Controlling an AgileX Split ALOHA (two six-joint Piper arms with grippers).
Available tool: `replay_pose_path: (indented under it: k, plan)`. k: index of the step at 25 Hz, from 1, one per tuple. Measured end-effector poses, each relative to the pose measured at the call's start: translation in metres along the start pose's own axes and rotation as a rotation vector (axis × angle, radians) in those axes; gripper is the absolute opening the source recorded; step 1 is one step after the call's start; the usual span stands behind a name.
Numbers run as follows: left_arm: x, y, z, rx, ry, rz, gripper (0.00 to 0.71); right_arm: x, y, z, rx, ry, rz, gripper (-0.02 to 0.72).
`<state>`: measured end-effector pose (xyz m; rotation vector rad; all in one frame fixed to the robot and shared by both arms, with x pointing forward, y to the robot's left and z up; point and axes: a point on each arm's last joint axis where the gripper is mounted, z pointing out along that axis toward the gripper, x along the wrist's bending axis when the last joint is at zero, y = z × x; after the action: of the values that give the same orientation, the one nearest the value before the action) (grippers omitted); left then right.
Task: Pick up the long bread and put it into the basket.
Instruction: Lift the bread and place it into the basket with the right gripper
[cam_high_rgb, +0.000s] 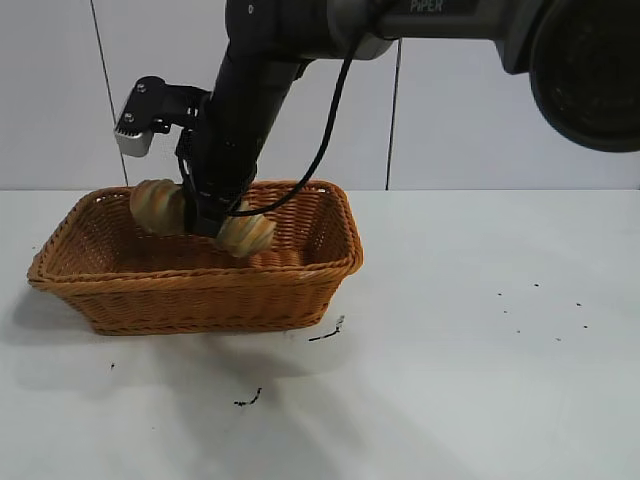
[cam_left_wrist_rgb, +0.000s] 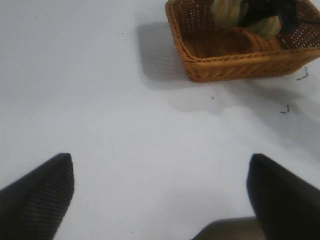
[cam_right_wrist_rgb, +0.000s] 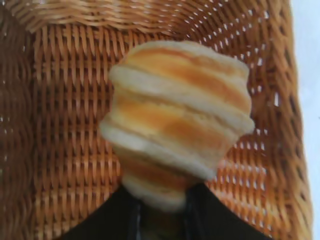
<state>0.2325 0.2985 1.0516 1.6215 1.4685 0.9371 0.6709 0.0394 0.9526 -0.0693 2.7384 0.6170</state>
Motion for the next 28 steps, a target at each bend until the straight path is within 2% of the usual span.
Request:
replay_pose_path:
  k: [6, 9, 11, 14, 17, 21, 28]
  plan:
    - [0.000, 0.000, 0.000, 0.000, 0.000, 0.000, 0.692, -0.005, 0.012, -0.028, -0.043, -0.023, 0.060, 0.689]
    - [0.000, 0.000, 0.000, 0.000, 0.000, 0.000, 0.692, -0.007, 0.017, -0.042, -0.066, -0.022, 0.133, 0.689]
    - [0.000, 0.000, 0.000, 0.000, 0.000, 0.000, 0.692, -0.008, 0.021, -0.051, -0.083, -0.023, 0.252, 0.689]
    - [0.000, 0.000, 0.000, 0.000, 0.000, 0.000, 0.692, -0.009, 0.023, -0.061, -0.095, -0.023, 0.544, 0.689]
    - [0.000, 0.000, 0.000, 0.000, 0.000, 0.000, 0.692, -0.012, 0.018, -0.064, -0.077, -0.013, 0.740, 0.689]
    - [0.000, 0.000, 0.000, 0.000, 0.000, 0.000, 0.692, -0.022, 0.001, -0.067, -0.048, -0.028, 0.898, 0.689]
    - [0.000, 0.000, 0.000, 0.000, 0.000, 0.000, 0.692, -0.069, -0.082, -0.087, 0.016, -0.149, 1.090, 0.689]
